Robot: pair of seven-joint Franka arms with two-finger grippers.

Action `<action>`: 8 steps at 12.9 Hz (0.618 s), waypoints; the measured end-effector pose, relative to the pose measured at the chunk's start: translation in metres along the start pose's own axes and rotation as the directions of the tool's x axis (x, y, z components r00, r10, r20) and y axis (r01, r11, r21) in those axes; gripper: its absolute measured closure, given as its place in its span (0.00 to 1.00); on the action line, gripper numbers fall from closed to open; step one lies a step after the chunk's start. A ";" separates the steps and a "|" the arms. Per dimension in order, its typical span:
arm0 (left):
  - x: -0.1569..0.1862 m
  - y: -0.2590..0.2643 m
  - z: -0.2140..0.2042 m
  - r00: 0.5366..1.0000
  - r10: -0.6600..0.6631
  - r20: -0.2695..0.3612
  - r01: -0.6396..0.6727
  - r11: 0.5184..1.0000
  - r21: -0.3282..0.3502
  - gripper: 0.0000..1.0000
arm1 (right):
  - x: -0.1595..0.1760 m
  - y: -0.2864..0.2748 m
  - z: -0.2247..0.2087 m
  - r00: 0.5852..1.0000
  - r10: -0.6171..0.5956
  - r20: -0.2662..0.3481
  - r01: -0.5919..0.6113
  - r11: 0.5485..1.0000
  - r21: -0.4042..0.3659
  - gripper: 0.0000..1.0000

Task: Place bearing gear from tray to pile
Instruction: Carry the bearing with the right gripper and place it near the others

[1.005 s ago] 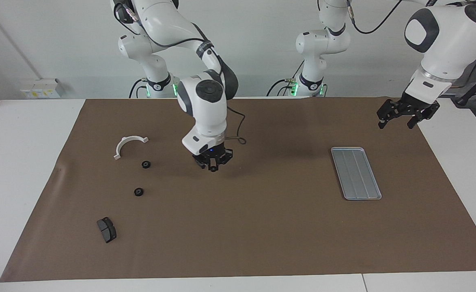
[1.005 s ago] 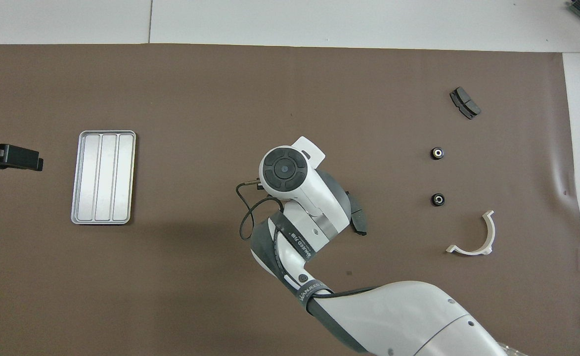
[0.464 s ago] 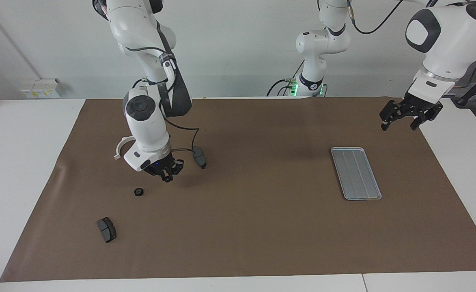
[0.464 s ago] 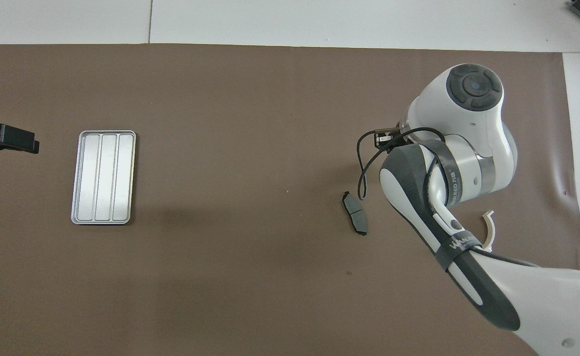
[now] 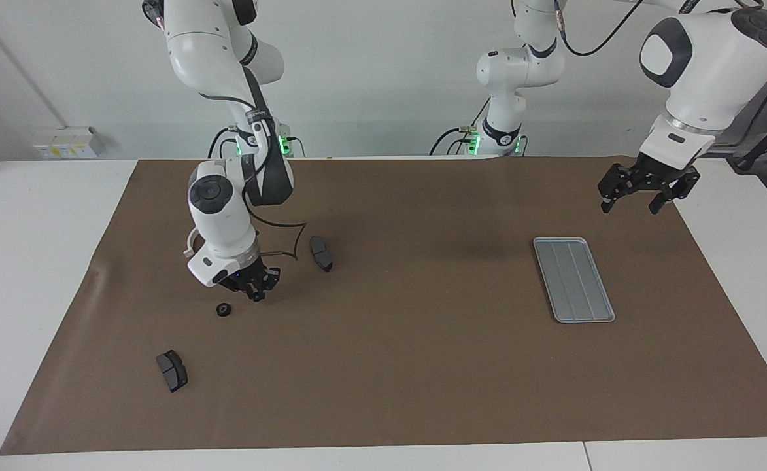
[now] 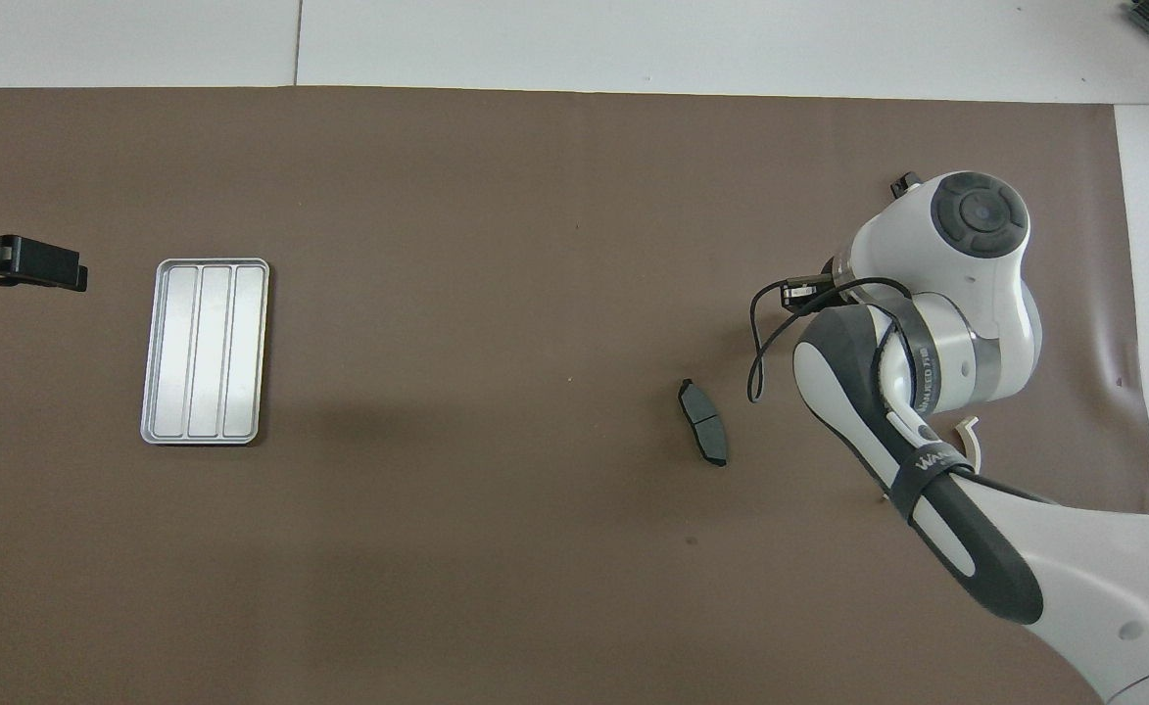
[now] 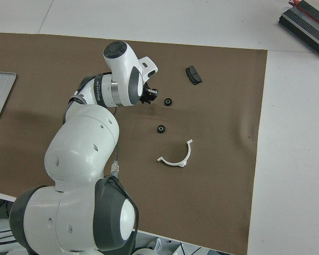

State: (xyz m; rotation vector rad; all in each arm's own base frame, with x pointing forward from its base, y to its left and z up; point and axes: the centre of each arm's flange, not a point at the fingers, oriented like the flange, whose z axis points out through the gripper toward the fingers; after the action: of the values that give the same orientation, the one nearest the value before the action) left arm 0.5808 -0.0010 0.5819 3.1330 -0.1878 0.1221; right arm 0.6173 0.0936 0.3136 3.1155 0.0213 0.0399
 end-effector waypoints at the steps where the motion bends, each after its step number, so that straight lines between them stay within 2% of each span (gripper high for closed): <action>1: 0.000 0.000 0.001 1.000 0.001 0.002 -0.001 1.000 0.000 0.00 | -0.001 0.000 0.004 1.000 0.000 0.001 0.000 1.000 0.000 0.76; 4: -0.001 0.003 0.004 1.000 0.005 0.009 -0.005 1.000 -0.002 0.00 | -0.006 0.008 0.017 1.000 0.011 0.000 -0.011 1.000 0.001 0.76; 6: -0.001 0.003 0.004 1.000 0.005 0.010 -0.005 1.000 -0.002 0.00 | -0.007 0.011 0.021 1.000 0.016 0.004 -0.016 1.000 0.000 0.70; 7: -0.001 0.003 0.004 1.000 0.005 0.010 -0.005 1.000 -0.002 0.00 | -0.007 0.010 0.020 1.000 0.014 0.003 -0.014 1.000 0.001 0.63; 8: -0.001 0.002 0.004 1.000 0.004 0.009 -0.004 1.000 -0.002 0.00 | -0.006 0.009 0.019 1.000 0.012 -0.003 -0.012 1.000 0.002 0.50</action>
State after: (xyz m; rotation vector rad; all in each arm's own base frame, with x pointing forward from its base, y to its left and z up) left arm 0.5798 -0.0031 0.5777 3.1324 -0.1936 0.1071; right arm 0.6116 0.0844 0.2948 3.1176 0.0022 0.0441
